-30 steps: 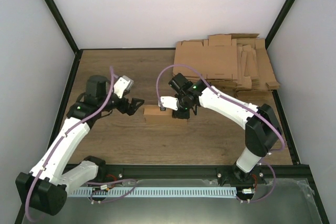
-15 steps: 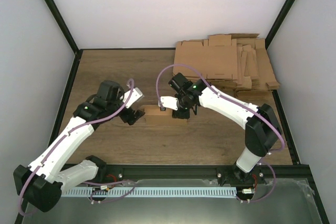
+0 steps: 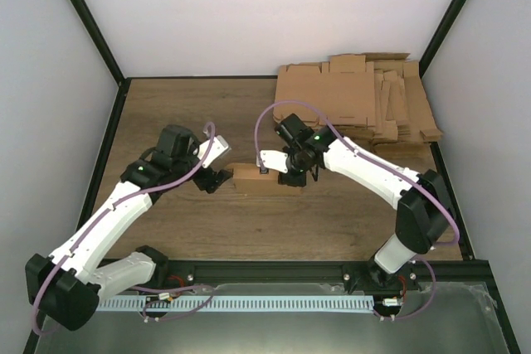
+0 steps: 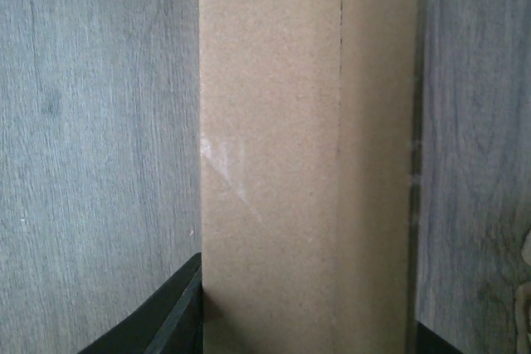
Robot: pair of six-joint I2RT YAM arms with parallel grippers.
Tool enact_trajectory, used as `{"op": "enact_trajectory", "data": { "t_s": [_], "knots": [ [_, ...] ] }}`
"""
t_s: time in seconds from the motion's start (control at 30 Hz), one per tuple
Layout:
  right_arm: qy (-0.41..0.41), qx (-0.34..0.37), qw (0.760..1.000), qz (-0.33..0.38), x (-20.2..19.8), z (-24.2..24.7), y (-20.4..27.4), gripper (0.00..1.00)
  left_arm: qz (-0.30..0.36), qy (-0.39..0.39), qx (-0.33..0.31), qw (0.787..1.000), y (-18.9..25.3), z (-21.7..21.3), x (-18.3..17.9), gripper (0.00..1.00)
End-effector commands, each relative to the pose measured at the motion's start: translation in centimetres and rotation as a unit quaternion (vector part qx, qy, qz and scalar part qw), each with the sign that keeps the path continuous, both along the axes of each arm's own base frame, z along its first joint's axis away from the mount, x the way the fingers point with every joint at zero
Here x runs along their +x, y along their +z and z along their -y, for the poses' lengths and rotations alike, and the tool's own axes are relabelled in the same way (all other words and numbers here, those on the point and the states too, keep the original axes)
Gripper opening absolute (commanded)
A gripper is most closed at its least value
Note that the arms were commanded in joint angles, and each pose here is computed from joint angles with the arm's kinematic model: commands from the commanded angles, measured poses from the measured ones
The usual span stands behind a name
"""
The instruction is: Fold the paper box
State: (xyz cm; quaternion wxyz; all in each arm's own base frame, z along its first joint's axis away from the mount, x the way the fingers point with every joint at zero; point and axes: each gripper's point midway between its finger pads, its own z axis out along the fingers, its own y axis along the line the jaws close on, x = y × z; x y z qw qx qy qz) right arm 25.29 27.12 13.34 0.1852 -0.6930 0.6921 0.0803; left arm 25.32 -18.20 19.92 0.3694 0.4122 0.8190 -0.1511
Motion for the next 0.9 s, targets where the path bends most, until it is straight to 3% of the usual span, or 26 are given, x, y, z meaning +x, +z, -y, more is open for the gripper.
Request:
{"op": "enact_trajectory", "data": {
  "t_s": [0.0,0.67,0.87],
  "knots": [
    [0.005,0.02,0.999,0.033,0.4,0.3,1.9,0.37,0.013,-0.035,-0.032,0.999,0.8,1.6,-0.1,0.82],
    [-0.017,0.017,0.999,0.021,1.5,1.2,1.7,0.38,0.015,-0.049,-0.101,0.994,0.4,3.4,0.1,0.72],
    [-0.018,0.02,0.999,0.019,1.5,1.1,1.9,0.38,0.02,-0.06,-0.114,0.991,0.8,3.8,-0.2,0.59]
  ]
}}
